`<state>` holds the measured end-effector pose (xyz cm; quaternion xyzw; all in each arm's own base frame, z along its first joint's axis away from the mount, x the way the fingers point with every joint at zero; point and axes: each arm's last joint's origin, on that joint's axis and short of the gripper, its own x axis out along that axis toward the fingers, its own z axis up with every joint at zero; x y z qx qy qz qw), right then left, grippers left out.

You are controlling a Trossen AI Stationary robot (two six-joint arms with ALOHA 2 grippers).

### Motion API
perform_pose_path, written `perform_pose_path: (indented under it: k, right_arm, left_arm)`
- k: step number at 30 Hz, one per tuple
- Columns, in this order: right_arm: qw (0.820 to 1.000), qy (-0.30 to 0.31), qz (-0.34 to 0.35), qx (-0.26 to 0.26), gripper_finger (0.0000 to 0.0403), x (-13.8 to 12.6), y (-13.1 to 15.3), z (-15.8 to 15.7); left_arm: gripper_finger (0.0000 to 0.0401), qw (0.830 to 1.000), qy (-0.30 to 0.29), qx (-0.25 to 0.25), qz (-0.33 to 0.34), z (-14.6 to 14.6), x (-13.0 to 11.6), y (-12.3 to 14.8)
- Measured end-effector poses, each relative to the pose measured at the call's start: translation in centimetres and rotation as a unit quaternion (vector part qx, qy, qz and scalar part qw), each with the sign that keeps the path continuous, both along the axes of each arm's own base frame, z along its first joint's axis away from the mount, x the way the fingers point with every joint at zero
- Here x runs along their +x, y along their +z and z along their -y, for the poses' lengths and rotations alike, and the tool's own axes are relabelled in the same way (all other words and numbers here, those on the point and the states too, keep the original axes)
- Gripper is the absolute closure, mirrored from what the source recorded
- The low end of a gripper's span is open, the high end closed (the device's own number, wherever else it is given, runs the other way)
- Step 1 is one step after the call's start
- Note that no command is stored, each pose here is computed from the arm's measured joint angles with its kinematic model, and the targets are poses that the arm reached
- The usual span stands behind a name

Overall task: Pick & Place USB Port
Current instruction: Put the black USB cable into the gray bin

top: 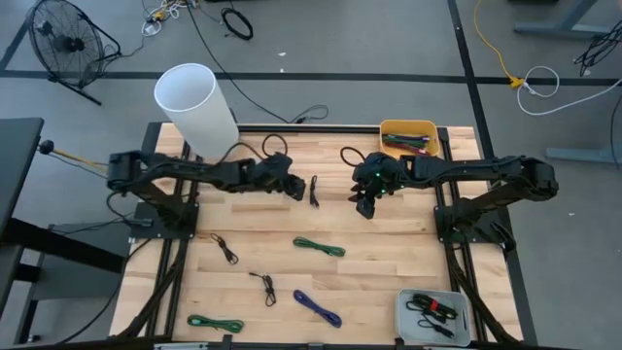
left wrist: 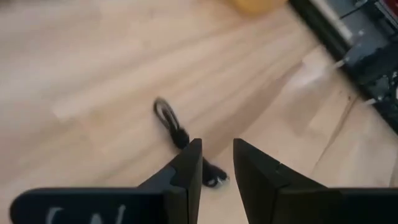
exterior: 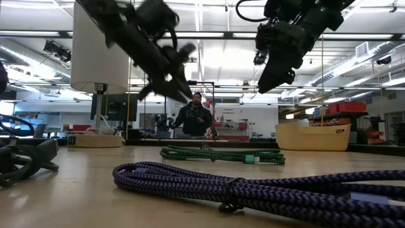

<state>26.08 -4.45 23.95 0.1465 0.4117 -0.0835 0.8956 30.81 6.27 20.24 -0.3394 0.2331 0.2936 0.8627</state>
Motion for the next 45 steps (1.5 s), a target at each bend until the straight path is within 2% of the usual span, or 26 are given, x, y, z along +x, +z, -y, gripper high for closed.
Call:
perform_pose_path:
  k: [2, 6, 14, 23, 30, 34, 38, 40, 43, 45]
  right_arm:
    - [1.0, 0.0, 0.0, 0.0, 0.0239, 0.0, 0.0, 0.0]
    - [1.0, 0.004, 0.0, -0.004, 0.0239, 0.0, 0.0, 0.0]
    - [1.0, 0.01, 0.006, -0.01, 0.0239, 0.1, 0.1, 0.0]
    - [1.0, 0.013, 0.007, -0.01, 0.0239, 0.1, 0.1, -0.1]
    - [1.0, 0.013, 0.008, -0.01, 0.0239, 0.2, 0.1, -0.1]
    - [1.0, 0.013, 0.01, -0.011, 0.0239, 0.2, 0.1, -0.1]
    - [1.0, 0.013, 0.011, -0.011, 0.0239, 0.2, 0.1, -0.1]
    - [1.0, 0.013, 0.011, -0.011, 0.0239, 0.2, 0.1, -0.1]
    - [1.0, 0.013, 0.011, -0.011, 0.0239, 0.2, 0.2, -0.1]
    - [1.0, 0.013, 0.012, -0.011, 0.0239, 0.2, 0.2, -0.1]
  left_arm:
    - [0.0307, 0.999, -0.001, -0.039, -0.002, -0.9, 0.5, -1.4]
    - [0.0307, 0.997, -0.007, -0.082, 0.001, -2.2, 1.2, -3.3]
    - [0.0301, 0.99, -0.039, -0.136, -0.017, -3.0, 3.4, -5.7]
    - [0.0252, 0.986, -0.024, -0.144, -0.077, -3.5, 5.7, -7.0]
    - [0.0234, 0.987, -0.022, -0.122, -0.1, -3.7, 5.8, -7.2]
    - [0.0252, 0.984, -0.022, -0.128, -0.119, -3.6, 5.7, -8.0]
    - [0.0285, 0.981, -0.022, -0.133, -0.14, -3.6, 5.6, -9.0]
    - [0.0311, 0.979, -0.031, -0.134, -0.149, -3.6, 5.5, -9.2]
    - [0.0373, 0.978, -0.037, -0.134, -0.157, -3.7, 5.4, -9.3]
    - [0.0387, 0.978, -0.045, -0.133, -0.156, -3.8, 5.3, -9.2]
